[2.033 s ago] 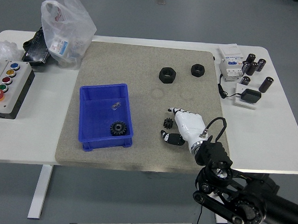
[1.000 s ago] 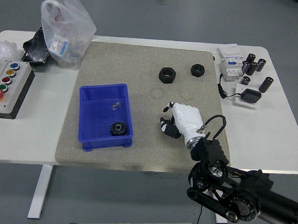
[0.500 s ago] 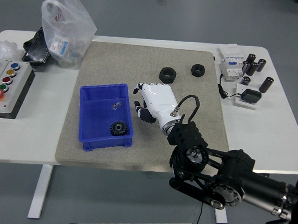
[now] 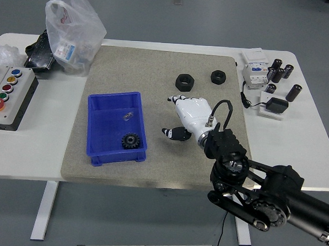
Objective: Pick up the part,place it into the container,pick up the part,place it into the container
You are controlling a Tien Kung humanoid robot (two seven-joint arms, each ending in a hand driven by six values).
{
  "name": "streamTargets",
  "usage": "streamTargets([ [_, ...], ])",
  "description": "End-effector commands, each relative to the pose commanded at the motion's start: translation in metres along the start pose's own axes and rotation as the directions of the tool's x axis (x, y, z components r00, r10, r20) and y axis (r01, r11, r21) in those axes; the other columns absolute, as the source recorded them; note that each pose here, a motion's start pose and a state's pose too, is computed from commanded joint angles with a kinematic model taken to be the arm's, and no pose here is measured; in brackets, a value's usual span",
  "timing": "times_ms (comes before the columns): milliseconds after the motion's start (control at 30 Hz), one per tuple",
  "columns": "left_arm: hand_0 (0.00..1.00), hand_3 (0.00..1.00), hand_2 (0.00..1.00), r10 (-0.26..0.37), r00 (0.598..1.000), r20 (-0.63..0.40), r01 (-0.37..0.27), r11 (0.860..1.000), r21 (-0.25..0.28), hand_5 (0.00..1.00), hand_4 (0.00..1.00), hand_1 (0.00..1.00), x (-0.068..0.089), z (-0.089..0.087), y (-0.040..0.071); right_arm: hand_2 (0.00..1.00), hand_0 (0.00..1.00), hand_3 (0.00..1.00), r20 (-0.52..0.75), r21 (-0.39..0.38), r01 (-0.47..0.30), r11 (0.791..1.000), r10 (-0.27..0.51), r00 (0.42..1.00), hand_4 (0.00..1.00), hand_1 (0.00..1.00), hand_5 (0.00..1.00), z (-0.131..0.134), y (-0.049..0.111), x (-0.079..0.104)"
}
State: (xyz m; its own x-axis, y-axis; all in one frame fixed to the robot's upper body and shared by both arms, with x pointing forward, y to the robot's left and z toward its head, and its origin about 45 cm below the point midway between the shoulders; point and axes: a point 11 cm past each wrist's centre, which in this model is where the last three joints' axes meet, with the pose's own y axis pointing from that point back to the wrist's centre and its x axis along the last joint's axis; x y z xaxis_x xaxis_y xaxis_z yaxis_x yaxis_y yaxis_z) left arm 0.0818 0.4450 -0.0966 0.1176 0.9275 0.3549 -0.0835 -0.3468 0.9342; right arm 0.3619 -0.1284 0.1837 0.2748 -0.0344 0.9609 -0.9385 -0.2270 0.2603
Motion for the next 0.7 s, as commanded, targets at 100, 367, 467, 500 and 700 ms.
streamTargets([
  [100,0.596,0.601,0.482,-0.001,1.000,0.000,0.001,1.000,0.001,0.572,0.508,0.466,0.000,0.000,0.000,0.807,0.334,0.847,0.005,-0.015,0.025,1.000,-0.025,1.000,0.872,0.640,0.429,0.006,0.001,-0.007],
  [367,0.596,0.601,0.481,-0.001,1.000,0.001,0.001,1.000,0.001,0.571,0.504,0.466,0.000,-0.001,0.000,0.715,0.321,0.779,0.024,-0.054,0.084,0.995,-0.083,0.996,0.793,0.592,0.350,0.021,0.004,-0.029],
  [467,0.596,0.600,0.482,-0.002,1.000,0.002,0.002,1.000,0.001,0.568,0.499,0.466,-0.001,0.000,0.000,0.581,0.295,0.694,0.034,-0.062,0.099,0.993,-0.097,0.995,0.594,0.512,0.243,0.023,0.005,-0.037],
  [500,0.596,0.600,0.482,-0.003,1.000,0.002,0.003,1.000,0.001,0.568,0.499,0.466,-0.001,0.000,0.000,0.581,0.295,0.694,0.039,-0.066,0.102,0.993,-0.100,0.994,0.594,0.512,0.243,0.024,0.005,-0.040],
  [700,0.596,0.600,0.483,-0.005,1.000,0.003,0.005,1.000,0.001,0.566,0.495,0.466,-0.002,-0.001,0.000,0.466,0.282,0.633,0.057,-0.077,0.103,0.992,-0.099,0.993,0.447,0.469,0.113,0.025,0.005,-0.049],
])
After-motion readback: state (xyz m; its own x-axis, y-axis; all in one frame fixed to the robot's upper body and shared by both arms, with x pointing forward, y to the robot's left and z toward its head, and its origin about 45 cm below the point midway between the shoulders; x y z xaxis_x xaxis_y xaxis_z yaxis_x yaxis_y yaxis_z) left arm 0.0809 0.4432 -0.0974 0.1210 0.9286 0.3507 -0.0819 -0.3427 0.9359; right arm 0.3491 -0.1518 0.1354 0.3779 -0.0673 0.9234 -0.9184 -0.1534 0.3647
